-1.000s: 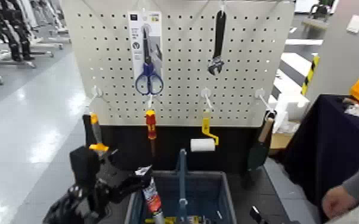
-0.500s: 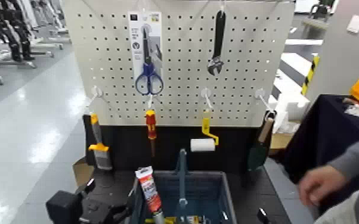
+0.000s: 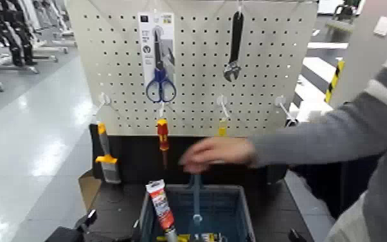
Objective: Put the red glue tube into the crate.
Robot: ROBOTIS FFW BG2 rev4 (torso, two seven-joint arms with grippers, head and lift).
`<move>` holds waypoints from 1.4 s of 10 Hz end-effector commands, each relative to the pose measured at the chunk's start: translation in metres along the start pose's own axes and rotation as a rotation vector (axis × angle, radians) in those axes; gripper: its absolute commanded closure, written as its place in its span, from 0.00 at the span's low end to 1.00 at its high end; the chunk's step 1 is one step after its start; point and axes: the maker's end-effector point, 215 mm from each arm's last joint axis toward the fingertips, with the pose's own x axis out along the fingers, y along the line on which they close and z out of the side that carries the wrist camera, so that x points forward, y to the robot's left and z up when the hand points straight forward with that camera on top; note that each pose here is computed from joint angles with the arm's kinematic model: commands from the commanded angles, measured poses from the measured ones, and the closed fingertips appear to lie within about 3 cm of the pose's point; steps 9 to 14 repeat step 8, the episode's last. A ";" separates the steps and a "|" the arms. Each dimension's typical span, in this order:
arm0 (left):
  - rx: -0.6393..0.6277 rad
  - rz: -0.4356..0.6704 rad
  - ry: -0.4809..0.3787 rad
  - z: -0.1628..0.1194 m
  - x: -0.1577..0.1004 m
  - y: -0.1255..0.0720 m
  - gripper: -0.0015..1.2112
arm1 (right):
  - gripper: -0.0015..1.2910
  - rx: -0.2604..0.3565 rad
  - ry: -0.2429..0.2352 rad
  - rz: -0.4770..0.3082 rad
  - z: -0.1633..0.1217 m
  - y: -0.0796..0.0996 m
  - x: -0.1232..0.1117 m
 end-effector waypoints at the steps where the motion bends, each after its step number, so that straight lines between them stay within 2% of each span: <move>1: -0.015 -0.006 0.007 -0.004 -0.004 -0.007 0.06 | 0.10 -0.003 0.013 -0.006 -0.002 0.001 -0.001; 8: -0.024 -0.002 0.012 -0.006 -0.003 -0.010 0.06 | 0.11 -0.045 0.016 -0.018 0.001 0.002 -0.002; 14: -0.024 -0.002 0.012 -0.006 -0.003 -0.010 0.06 | 0.11 -0.045 0.016 -0.018 0.001 0.002 -0.002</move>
